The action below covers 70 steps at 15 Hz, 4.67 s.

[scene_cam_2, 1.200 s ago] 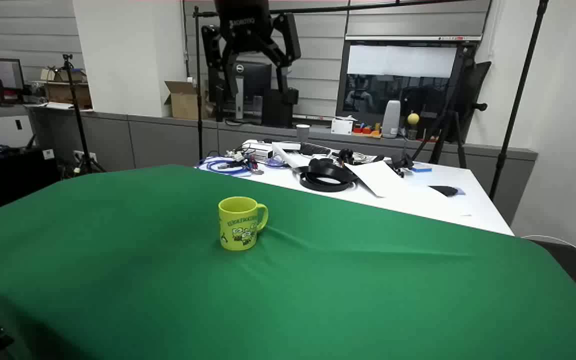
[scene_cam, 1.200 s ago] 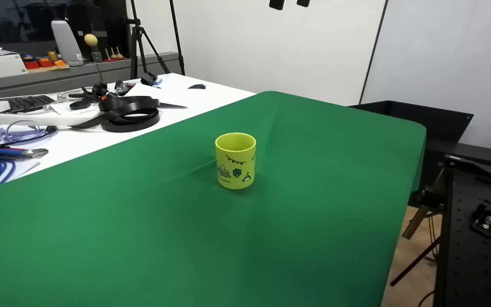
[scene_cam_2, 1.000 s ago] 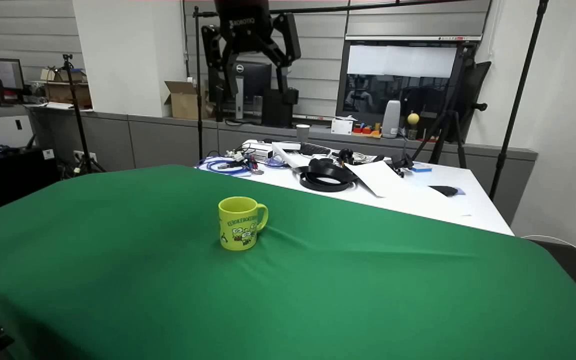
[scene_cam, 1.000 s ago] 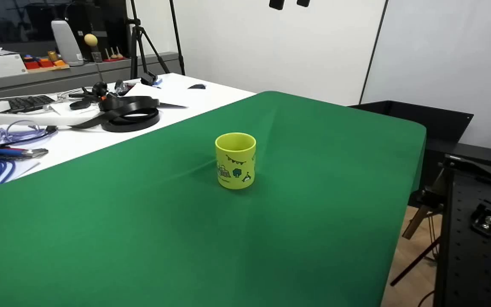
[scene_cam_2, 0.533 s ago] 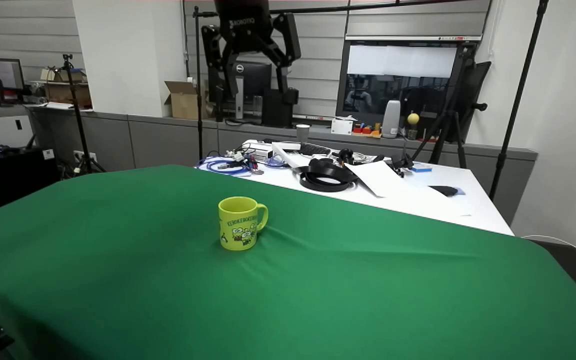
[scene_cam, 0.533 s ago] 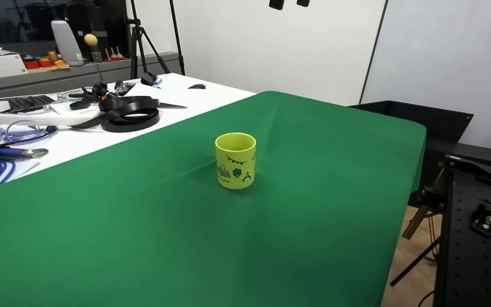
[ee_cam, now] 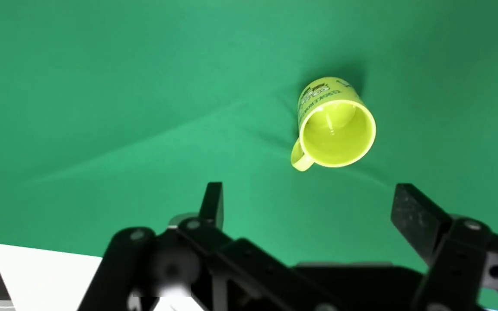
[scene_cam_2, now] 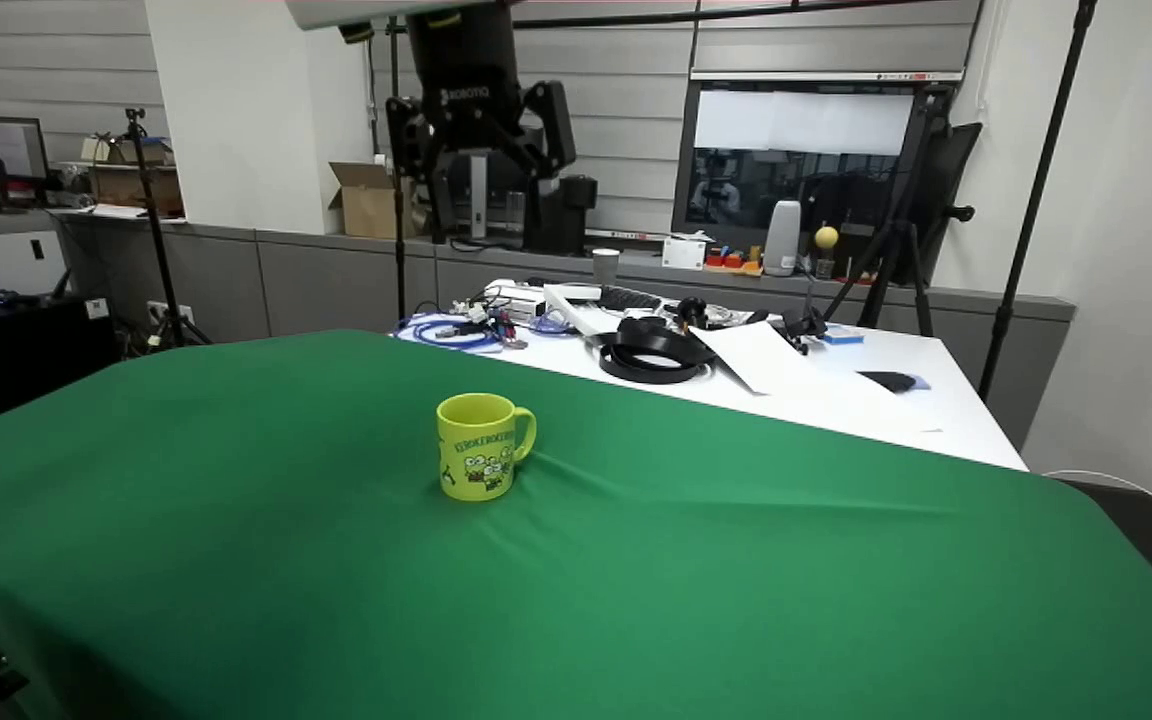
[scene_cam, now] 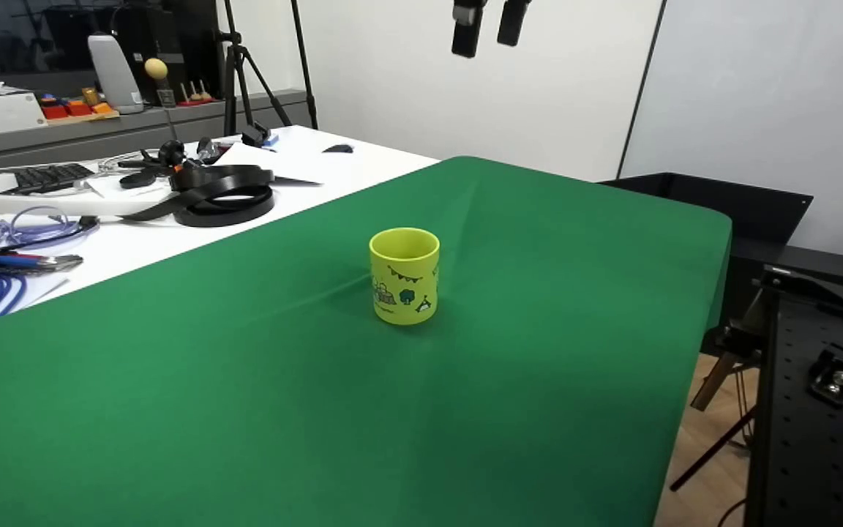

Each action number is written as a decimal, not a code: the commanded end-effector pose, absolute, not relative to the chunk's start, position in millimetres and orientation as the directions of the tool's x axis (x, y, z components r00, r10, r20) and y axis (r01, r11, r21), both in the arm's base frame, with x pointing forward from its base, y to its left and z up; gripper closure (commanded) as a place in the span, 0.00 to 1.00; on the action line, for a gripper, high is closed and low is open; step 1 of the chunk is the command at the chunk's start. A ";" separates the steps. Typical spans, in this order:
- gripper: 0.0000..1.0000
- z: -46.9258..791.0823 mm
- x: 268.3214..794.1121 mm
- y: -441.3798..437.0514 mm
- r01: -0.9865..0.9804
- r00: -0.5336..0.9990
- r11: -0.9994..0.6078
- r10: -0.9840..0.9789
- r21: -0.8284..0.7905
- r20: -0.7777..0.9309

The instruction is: Move the mug to the right

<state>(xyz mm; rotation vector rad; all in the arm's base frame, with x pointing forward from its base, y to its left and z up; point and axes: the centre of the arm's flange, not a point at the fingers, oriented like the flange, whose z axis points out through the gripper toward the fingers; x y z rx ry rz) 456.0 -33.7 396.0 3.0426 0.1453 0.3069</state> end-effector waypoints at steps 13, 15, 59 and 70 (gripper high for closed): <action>0.00 223.3 533.9 -13.1 0.092 0.993 -0.985 0.101 0.148 0.059; 0.00 214.9 539.3 -11.9 0.086 0.994 -0.983 0.096 0.162 0.057; 0.97 219.3 506.2 -109.9 -0.305 0.951 -0.944 -0.308 0.126 -0.009; 0.97 186.0 468.3 -154.0 -0.453 0.888 -0.890 -0.446 0.046 0.113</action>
